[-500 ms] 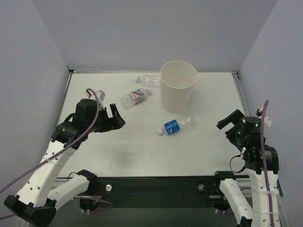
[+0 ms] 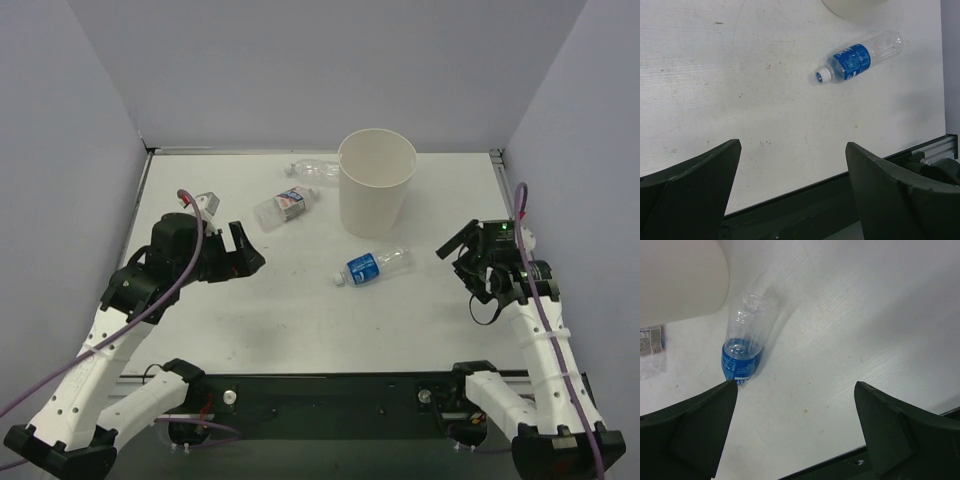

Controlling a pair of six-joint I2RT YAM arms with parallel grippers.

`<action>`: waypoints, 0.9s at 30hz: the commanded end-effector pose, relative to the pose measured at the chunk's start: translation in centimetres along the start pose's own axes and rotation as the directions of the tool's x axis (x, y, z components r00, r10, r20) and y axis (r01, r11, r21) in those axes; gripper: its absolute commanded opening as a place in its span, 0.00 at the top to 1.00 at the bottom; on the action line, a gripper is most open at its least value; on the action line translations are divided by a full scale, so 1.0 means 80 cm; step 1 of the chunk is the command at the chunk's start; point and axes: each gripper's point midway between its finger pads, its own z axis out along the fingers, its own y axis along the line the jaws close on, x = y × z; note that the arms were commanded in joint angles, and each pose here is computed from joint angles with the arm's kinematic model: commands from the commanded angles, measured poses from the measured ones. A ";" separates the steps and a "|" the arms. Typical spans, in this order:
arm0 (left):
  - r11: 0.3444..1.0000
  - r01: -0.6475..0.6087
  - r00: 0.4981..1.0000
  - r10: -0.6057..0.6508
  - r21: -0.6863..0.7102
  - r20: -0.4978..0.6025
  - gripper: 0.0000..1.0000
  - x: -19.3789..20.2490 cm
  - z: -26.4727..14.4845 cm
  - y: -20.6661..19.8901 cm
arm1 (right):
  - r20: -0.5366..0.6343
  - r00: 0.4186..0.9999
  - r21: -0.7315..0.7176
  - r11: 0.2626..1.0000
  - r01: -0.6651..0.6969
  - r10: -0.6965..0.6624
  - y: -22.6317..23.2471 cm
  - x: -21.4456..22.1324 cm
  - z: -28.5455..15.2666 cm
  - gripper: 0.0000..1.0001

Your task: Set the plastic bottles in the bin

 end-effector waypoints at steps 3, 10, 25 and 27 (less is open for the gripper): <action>0.996 -0.014 0.999 0.011 0.086 0.037 0.02 -0.010 -0.004 -0.021 | -0.049 0.999 -0.025 1.000 0.009 -0.010 0.047 0.015 0.048 0.04; 0.996 -0.035 0.998 0.032 0.077 0.049 0.03 -0.022 -0.003 -0.024 | -0.103 0.993 -0.065 0.996 -0.060 0.053 0.072 0.040 0.114 0.08; 0.995 -0.043 0.996 0.035 0.086 0.083 0.03 -0.047 0.003 -0.037 | -0.122 0.991 -0.058 0.997 0.043 -0.050 0.113 0.061 0.200 0.08; 0.995 -0.056 0.996 0.050 0.078 0.076 0.03 -0.049 0.007 -0.037 | -0.119 0.992 -0.042 0.998 0.044 -0.049 0.111 0.064 0.211 0.09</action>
